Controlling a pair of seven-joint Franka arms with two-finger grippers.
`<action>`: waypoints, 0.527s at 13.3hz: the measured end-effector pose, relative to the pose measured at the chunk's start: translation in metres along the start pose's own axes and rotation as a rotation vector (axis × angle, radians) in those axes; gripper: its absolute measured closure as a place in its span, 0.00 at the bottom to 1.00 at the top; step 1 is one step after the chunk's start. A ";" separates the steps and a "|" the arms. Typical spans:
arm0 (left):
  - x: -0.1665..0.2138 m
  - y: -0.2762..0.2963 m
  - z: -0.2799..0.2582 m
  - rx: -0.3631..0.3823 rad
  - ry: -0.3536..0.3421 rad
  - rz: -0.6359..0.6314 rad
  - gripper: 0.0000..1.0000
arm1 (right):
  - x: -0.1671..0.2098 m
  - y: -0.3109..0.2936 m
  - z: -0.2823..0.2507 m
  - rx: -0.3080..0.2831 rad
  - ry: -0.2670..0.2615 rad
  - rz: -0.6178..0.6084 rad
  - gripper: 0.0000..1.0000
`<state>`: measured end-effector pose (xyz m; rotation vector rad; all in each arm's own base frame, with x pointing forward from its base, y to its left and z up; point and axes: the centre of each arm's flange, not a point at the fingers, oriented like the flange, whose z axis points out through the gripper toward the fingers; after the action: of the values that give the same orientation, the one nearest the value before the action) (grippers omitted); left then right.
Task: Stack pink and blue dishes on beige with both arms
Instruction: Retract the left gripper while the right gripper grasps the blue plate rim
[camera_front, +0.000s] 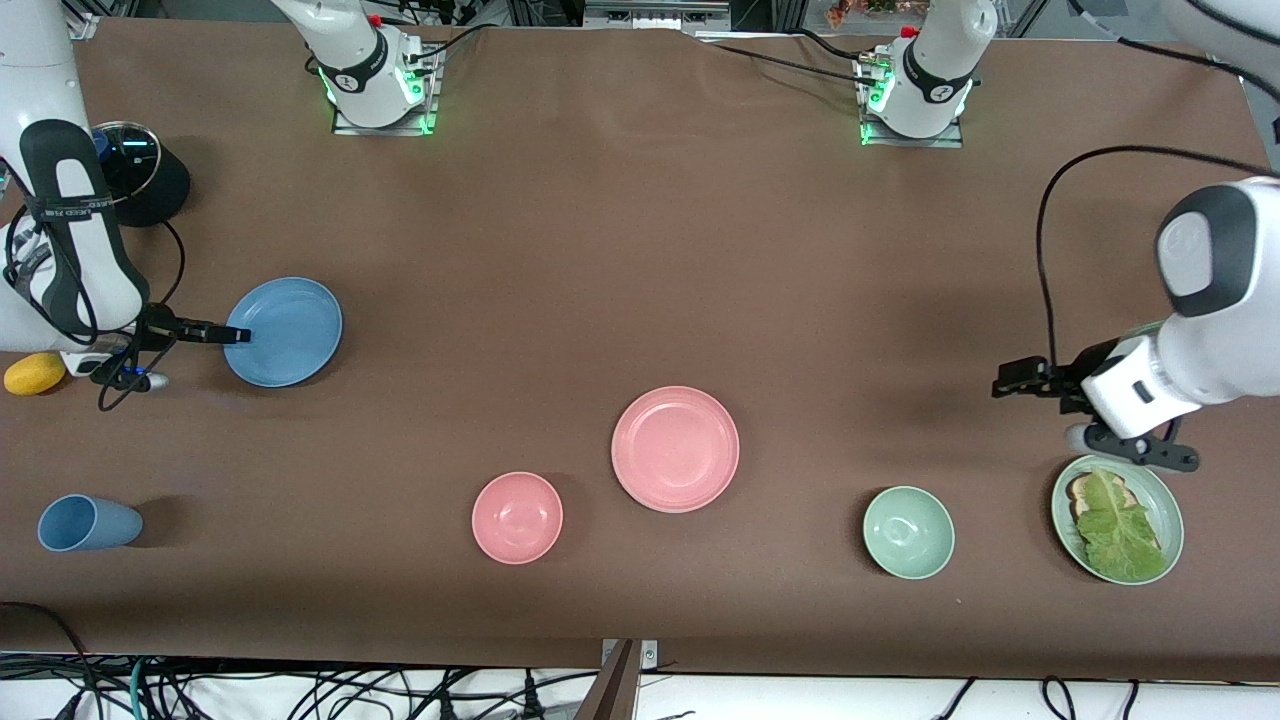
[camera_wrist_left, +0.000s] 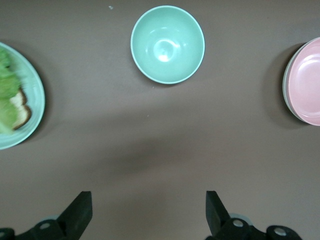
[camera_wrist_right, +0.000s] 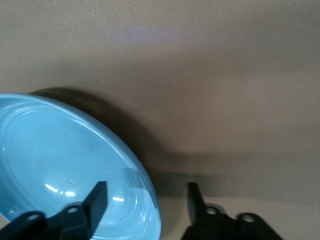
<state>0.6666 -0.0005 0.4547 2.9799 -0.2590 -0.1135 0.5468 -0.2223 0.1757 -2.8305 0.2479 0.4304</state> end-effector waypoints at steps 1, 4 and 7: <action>-0.007 -0.003 -0.015 0.002 0.006 -0.008 0.00 | 0.000 0.000 0.001 0.004 0.001 0.000 0.33; -0.029 -0.011 -0.057 0.013 0.032 -0.027 0.00 | 0.001 -0.001 0.003 0.016 0.002 -0.012 0.69; -0.046 -0.013 -0.091 0.025 0.065 -0.035 0.00 | 0.001 -0.001 0.002 0.021 0.003 -0.031 0.91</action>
<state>0.6311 0.0334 0.5452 3.0071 -0.2027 -0.0166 0.5475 -0.2206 0.1739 -2.8105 0.2070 0.4152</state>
